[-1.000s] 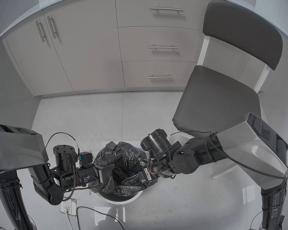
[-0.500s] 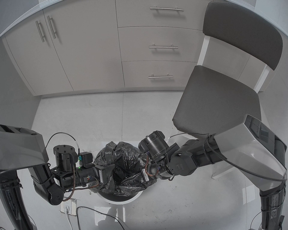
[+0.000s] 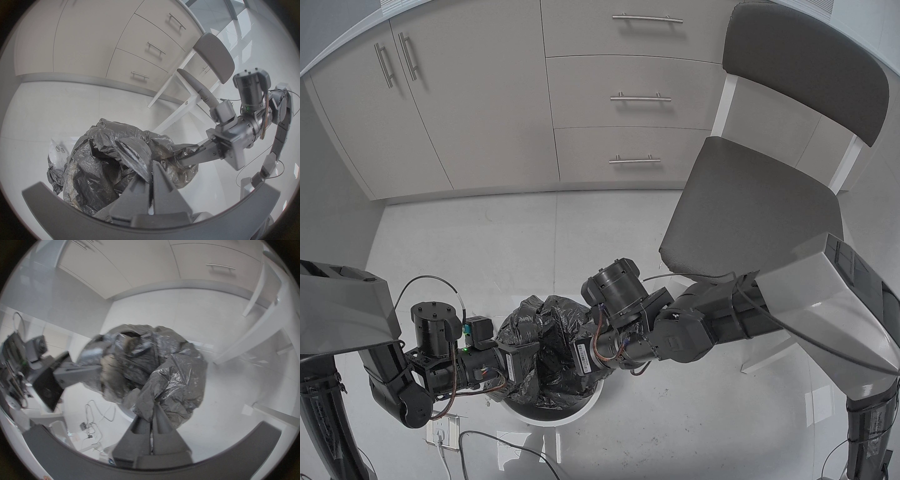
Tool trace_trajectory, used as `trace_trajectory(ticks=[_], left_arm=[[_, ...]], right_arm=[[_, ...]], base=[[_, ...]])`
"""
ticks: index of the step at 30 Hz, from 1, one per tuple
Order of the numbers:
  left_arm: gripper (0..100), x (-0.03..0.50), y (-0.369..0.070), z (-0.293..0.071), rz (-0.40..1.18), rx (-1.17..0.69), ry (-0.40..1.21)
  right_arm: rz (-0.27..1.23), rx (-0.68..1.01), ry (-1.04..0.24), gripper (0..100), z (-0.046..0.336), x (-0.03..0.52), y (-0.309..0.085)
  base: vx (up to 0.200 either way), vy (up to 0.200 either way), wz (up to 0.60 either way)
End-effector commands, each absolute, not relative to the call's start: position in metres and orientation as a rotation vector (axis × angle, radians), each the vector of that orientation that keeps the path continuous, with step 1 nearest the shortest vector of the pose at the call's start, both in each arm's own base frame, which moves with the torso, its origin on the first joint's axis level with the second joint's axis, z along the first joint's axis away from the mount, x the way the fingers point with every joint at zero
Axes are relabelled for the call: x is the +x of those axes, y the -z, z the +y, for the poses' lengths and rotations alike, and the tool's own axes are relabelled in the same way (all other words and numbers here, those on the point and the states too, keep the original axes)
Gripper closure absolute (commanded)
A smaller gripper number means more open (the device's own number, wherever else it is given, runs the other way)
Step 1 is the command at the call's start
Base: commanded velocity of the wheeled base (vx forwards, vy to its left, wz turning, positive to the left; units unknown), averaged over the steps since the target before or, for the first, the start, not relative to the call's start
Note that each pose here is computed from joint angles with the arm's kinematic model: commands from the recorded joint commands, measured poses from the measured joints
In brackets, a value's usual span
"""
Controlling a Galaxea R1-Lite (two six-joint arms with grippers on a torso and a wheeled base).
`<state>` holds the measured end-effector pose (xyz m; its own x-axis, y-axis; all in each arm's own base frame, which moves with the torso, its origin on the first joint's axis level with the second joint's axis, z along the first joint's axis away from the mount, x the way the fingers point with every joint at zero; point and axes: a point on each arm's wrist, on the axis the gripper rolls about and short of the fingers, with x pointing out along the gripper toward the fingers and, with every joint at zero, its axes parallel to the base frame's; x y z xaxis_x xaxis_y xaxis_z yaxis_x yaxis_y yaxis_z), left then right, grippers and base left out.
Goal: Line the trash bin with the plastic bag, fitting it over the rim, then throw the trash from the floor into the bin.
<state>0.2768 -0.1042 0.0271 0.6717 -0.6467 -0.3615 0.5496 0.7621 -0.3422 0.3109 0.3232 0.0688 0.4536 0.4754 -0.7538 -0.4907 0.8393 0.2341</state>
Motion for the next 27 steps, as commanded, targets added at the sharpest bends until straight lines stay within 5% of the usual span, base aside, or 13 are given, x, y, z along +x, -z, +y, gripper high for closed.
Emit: trace_trajectory(ticks=[1, 27], left_arm=[[100, 0.277, -0.028, -0.104, 0.485, -0.212, 0.679], [100, 0.28, -0.027, -0.105, 0.463, -0.213, 0.679]], right_arm=[[0.897, 0.025, -0.673, 100, 0.339, 0.313, -0.073], [0.977, -0.095, -0.647, 100, 0.366, 0.367, 0.029]], base=[[0.0, 0.0, 0.0], [0.0, 0.0, 0.0]])
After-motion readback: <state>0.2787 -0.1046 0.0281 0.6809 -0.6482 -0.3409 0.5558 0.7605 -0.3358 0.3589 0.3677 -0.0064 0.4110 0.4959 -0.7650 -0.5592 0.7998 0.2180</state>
